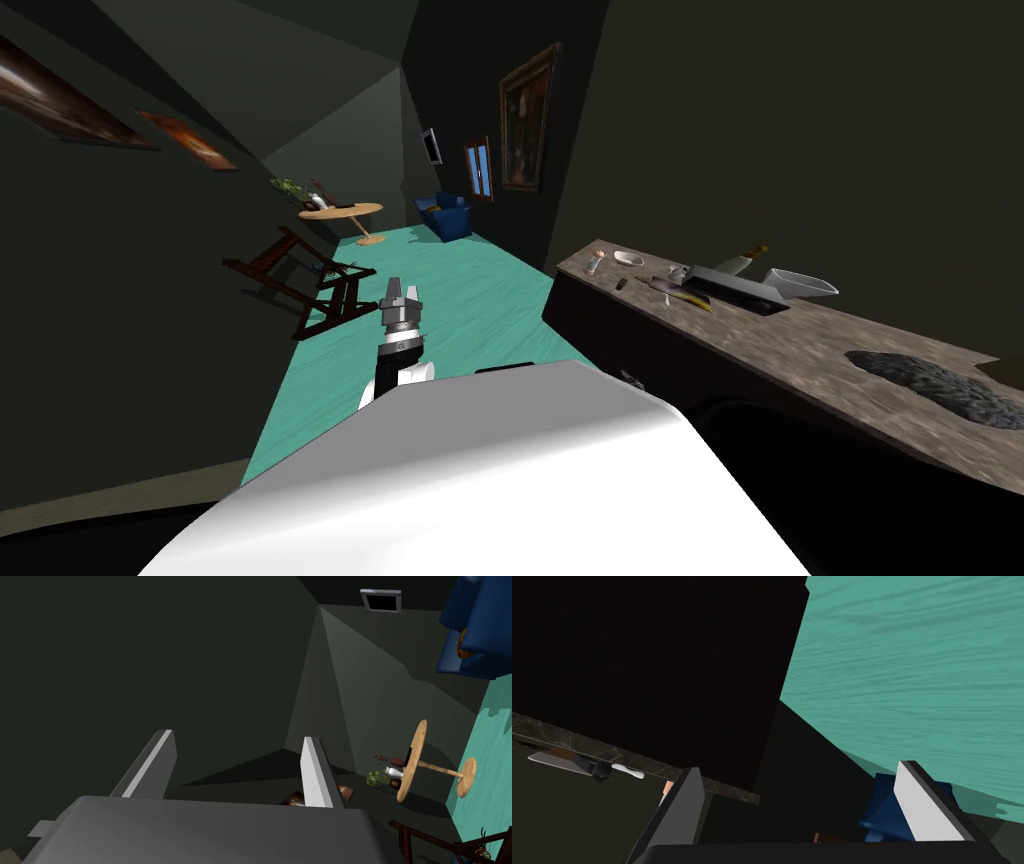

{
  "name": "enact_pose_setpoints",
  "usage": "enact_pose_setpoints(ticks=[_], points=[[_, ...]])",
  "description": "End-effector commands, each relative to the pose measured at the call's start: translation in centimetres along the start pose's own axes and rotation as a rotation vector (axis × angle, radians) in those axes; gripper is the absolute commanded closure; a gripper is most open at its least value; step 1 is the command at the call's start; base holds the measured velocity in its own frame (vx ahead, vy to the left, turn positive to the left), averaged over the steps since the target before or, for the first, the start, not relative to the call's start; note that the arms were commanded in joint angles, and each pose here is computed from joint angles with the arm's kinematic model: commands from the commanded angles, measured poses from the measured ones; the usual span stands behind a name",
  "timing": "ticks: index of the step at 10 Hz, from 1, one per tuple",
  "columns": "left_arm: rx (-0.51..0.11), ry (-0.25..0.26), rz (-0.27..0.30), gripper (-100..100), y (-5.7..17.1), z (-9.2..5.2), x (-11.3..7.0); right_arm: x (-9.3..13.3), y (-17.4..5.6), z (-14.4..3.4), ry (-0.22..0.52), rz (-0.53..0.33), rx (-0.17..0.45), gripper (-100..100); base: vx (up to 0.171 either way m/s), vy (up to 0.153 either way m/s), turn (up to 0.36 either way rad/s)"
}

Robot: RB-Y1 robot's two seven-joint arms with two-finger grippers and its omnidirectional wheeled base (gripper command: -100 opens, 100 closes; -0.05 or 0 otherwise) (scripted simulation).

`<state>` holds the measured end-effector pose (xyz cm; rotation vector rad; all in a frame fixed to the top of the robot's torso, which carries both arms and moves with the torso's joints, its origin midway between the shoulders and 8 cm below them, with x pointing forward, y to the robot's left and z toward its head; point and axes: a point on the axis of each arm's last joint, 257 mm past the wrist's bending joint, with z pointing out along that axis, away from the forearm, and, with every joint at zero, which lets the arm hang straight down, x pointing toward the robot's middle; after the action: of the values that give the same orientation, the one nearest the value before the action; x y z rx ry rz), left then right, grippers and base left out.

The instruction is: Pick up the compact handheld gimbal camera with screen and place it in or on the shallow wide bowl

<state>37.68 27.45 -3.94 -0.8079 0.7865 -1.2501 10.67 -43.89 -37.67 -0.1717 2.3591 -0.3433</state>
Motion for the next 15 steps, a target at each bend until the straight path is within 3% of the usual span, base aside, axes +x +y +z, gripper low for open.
enact_pose_setpoints(ticks=[1, 2, 3, 4, 5, 6, 7, 8, 9, 10, 11, 12, 13, 14, 15], points=[[0.0, 0.0, 0.0, 0, 0.0, 0.0, 0.0, 0.5, -0.2, -0.2, 0.018, -0.03, 0.007, -100, 0.022, 0.041, -0.028], [0.0, 0.0, 0.0, 0, 0.0, 0.0, 0.0, 3.8, -1.5, -1.3, 0.096, -0.123, 0.024, -100, 0.031, 0.05, 0.225], [0.0, 0.0, 0.0, 0, 0.0, 0.0, 0.0, 3.8, -1.5, -1.3, 0.097, -0.128, 0.021, -100, 0.037, 0.042, 0.139], [0.0, 0.0, 0.0, 0, 0.0, 0.0, 0.0, 6.9, -2.5, -2.7, 0.17, -0.208, 0.031, -100, 0.06, 0.049, 0.333], [0.0, 0.0, 0.0, 0, 0.0, 0.0, 0.0, 6.8, -2.9, -2.6, 0.172, -0.226, 0.03, -100, 0.054, 0.037, 0.123], [0.0, 0.0, 0.0, 0, 0.0, 0.0, 0.0, 9.7, -4.3, -4.1, 0.243, -0.315, 0.038, -100, 0.059, 0.044, 0.225], [0.0, 0.0, 0.0, 0, 0.0, 0.0, 0.0, 9.6, -4.4, -4.1, 0.243, -0.325, 0.034, -100, 0.065, 0.033, 0.141], [0.0, 0.0, 0.0, 0, 0.0, 0.0, 0.0, 12.1, -5.9, -5.7, 0.309, -0.418, 0.035, -100, 0.081, 0.026, 0.273], [0.0, 0.0, 0.0, 0, 0.0, 0.0, 0.0, 12.1, -6.0, -5.7, 0.309, -0.424, 0.033, -100, 0.067, 0.009, 0.138], [0.0, 0.0, 0.0, 0, 0.0, 0.0, 0.0, 14.3, -7.6, -7.3, 0.371, -0.52, 0.028, -100, 0.074, 0.007, 0.259], [0.0, 0.0, 0.0, 0, 0.0, 0.0, 0.0, 14.3, -7.6, -7.3, 0.37, -0.522, 0.028, -100, 0.061, -0.012, 0.152], [0.0, 0.0, 0.0, 0, 0.0, 0.0, 0.0, 16.2, -9.3, -8.9, 0.426, -0.616, 0.02, -100, 0.071, -0.028, 0.287], [0.0, 0.0, 0.0, 0, 0.0, 0.0, 0.0, 16.1, -9.3, -8.8, 0.426, -0.618, 0.019, -100, 0.061, -0.037, 0.148], [0.0, 0.0, 0.0, 0, 0.0, 0.0, 0.0, 17.8, -10.9, -10.5, 0.477, -0.703, 0.011, -100, 0.061, -0.035, 0.305], [0.0, 0.0, 0.0, 0, 0.0, 0.0, 0.0, 17.7, -11.1, -10.4, 0.476, -0.713, 0.007, -100, 0.053, -0.045, 0.126]])
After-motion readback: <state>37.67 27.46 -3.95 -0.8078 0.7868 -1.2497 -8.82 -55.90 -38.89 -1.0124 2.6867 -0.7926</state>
